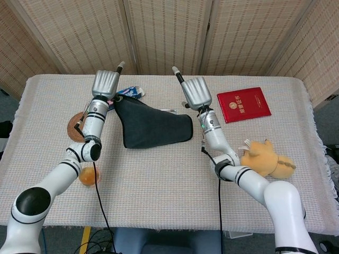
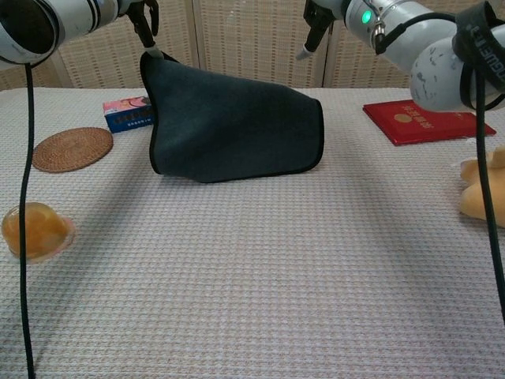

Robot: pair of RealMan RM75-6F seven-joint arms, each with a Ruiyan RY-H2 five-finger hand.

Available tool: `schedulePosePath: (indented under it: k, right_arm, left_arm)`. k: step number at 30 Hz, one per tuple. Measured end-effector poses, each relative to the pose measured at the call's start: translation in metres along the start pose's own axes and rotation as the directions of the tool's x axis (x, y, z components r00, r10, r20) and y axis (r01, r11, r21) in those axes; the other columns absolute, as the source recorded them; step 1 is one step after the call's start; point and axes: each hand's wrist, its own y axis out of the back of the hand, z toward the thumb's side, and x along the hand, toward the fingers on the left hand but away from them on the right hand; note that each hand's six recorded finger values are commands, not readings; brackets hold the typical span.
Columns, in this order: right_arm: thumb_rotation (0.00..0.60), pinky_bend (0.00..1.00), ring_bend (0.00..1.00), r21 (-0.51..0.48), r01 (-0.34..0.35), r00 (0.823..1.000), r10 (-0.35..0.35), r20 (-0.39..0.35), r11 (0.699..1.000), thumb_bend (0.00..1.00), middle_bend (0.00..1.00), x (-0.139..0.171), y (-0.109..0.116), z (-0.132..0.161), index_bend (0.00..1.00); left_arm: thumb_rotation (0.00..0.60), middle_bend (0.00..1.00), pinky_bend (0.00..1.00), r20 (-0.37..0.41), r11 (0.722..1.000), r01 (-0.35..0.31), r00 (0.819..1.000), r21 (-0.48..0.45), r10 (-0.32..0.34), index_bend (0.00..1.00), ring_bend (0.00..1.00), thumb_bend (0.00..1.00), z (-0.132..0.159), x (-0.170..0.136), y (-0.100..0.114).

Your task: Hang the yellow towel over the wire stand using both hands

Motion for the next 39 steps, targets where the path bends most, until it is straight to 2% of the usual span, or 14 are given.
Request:
schedulePosePath:
  k: [1,3,4,7,10,13,19,24,27,32,36,39]
  right_arm:
    - [0.6,1.0,1.0,0.0,0.0,1.0,0.0,0.001,1.0,0.06,0.87,0.0,0.001,-0.001,0.0]
    - [0.6,1.0,1.0,-0.001,0.001,1.0,-0.001,0.003,1.0,0.06,0.87,0.0,0.002,-0.004,0.0]
    - [0.6,1.0,1.0,0.0,0.001,1.0,-0.001,0.004,1.0,0.06,0.87,0.0,0.002,-0.005,0.0]
    - [0.6,1.0,1.0,-0.002,0.003,1.0,-0.003,0.005,1.0,0.06,0.87,0.001,0.003,-0.007,0.0]
    - [0.6,1.0,1.0,0.002,0.003,1.0,-0.003,0.005,1.0,0.06,0.87,0.002,0.004,-0.008,0.0]
    - [0.6,1.0,1.0,0.003,0.006,1.0,-0.006,0.006,1.0,0.06,0.87,0.002,0.005,-0.01,0.0]
    - [0.6,1.0,1.0,0.013,0.016,1.0,-0.016,0.002,1.0,0.07,0.87,0.006,0.009,-0.016,0.0]
    - [0.6,1.0,1.0,0.027,0.025,1.0,-0.025,-0.008,0.999,0.18,0.83,0.016,0.014,-0.024,0.0]
    - [0.6,1.0,0.98,0.033,0.025,1.0,-0.025,-0.014,0.999,0.2,0.81,0.024,0.018,-0.029,0.0]
    - [0.6,0.99,0.84,0.032,0.016,1.0,-0.015,-0.018,0.999,0.21,0.71,0.045,0.026,-0.041,0.0]
    - [0.6,0.82,0.66,0.013,-0.006,1.0,0.006,-0.011,1.0,0.22,0.61,0.068,0.032,-0.054,0.04]
    - [0.6,0.7,0.56,-0.005,-0.029,1.0,0.029,-0.001,1.0,0.24,0.56,0.089,0.036,-0.068,0.07]
  left_arm:
    - [0.6,0.09,0.65,0.001,1.0,-0.006,1.0,0.007,0.006,0.0,0.16,0.0,0.001,0.0,0.0]
    - [0.599,0.01,0.46,0.004,1.0,-0.004,1.0,0.008,0.004,0.0,0.03,0.0,0.003,0.0,-0.001]
    - [0.588,0.0,0.39,0.008,1.0,0.0,1.0,0.007,0.0,0.0,0.0,0.0,0.004,0.0,-0.002]
    - [0.538,0.0,0.32,0.016,1.0,0.005,1.0,0.016,-0.006,0.0,0.0,0.0,0.006,0.0,-0.003]
    - [0.523,0.0,0.3,0.023,1.0,0.018,1.0,0.023,-0.019,0.0,0.0,0.0,0.008,0.0,-0.006]
    - [0.591,0.0,0.29,0.023,0.999,0.02,1.0,0.027,-0.021,0.0,0.0,0.0,0.007,0.001,-0.006]
    - [0.6,0.0,0.29,-0.018,1.0,-0.01,1.0,-0.023,0.009,0.0,0.0,0.0,-0.005,0.0,0.001]
    - [0.6,0.0,0.3,-0.05,0.998,-0.003,0.999,-0.067,0.0,0.0,0.0,0.04,-0.019,-0.006,-0.002]
    - [0.6,0.0,0.3,-0.059,0.995,0.011,0.998,-0.099,-0.017,0.0,0.0,0.07,-0.028,-0.014,-0.006]
    - [0.6,0.0,0.3,-0.062,0.989,0.031,0.997,-0.141,-0.04,0.0,0.0,0.07,-0.039,-0.032,-0.01]
    - [0.6,0.0,0.3,-0.063,0.982,0.046,0.996,-0.181,-0.059,0.0,0.0,0.07,-0.048,-0.055,-0.012]
    - [0.6,0.0,0.3,-0.069,0.979,0.054,0.995,-0.199,-0.069,0.0,0.0,0.07,-0.058,-0.078,-0.013]
